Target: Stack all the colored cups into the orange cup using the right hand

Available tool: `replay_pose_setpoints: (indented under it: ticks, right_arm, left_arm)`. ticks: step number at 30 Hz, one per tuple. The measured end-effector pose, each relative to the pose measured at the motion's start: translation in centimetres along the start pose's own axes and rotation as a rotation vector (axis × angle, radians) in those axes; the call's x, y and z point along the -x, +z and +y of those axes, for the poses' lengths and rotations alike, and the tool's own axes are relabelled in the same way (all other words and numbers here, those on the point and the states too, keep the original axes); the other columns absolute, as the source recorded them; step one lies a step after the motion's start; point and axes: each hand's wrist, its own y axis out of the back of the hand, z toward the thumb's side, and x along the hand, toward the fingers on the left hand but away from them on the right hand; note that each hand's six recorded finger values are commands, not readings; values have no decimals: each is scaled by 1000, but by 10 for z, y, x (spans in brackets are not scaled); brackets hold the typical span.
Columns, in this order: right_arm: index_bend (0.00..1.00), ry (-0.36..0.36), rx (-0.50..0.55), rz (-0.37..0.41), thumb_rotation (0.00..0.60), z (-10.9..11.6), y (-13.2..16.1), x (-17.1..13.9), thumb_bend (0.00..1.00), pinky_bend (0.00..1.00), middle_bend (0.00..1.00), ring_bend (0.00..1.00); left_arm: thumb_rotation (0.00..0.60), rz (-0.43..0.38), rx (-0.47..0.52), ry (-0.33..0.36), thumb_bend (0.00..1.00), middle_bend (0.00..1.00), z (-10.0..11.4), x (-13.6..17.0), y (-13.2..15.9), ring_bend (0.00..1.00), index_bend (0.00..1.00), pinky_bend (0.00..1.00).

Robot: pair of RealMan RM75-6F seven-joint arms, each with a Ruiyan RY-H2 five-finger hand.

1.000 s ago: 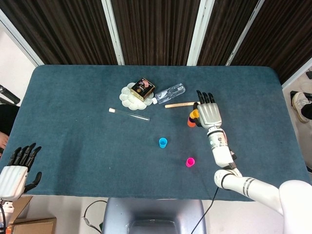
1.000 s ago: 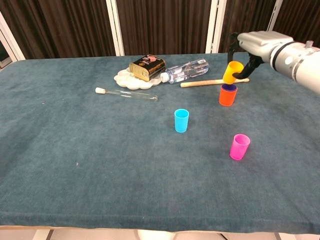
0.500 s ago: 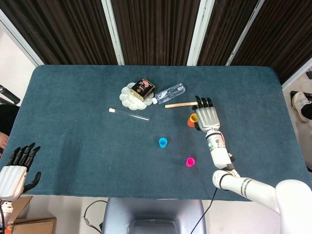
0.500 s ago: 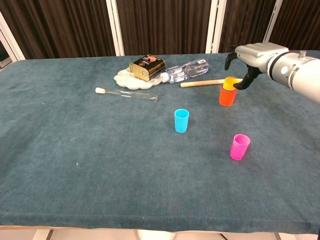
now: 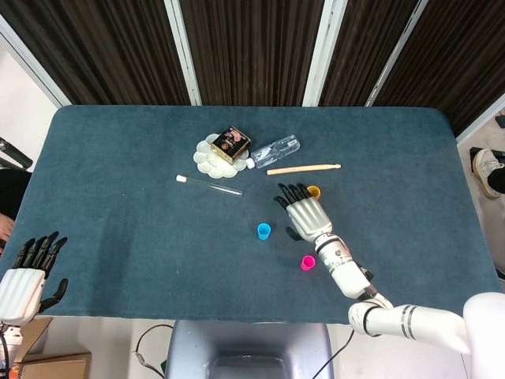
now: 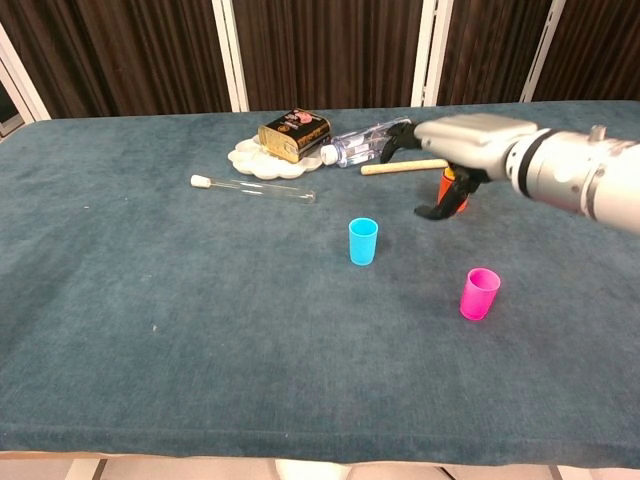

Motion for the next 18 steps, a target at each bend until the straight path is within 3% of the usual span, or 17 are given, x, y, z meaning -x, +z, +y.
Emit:
replay_pose_setpoints:
  ticks: [8,18]
  right_arm:
    - [365,27,3,23,600,-18,28,15,454,0,0,0]
    - [482,48,23,23,600,-32,41,30,454,0,0,0]
  left_arm:
    - [600,2,5,4,422,0,2,1,-2,0,0,59]
    - [600,5,10,8,423,0,4,2,-4,0,0,59]
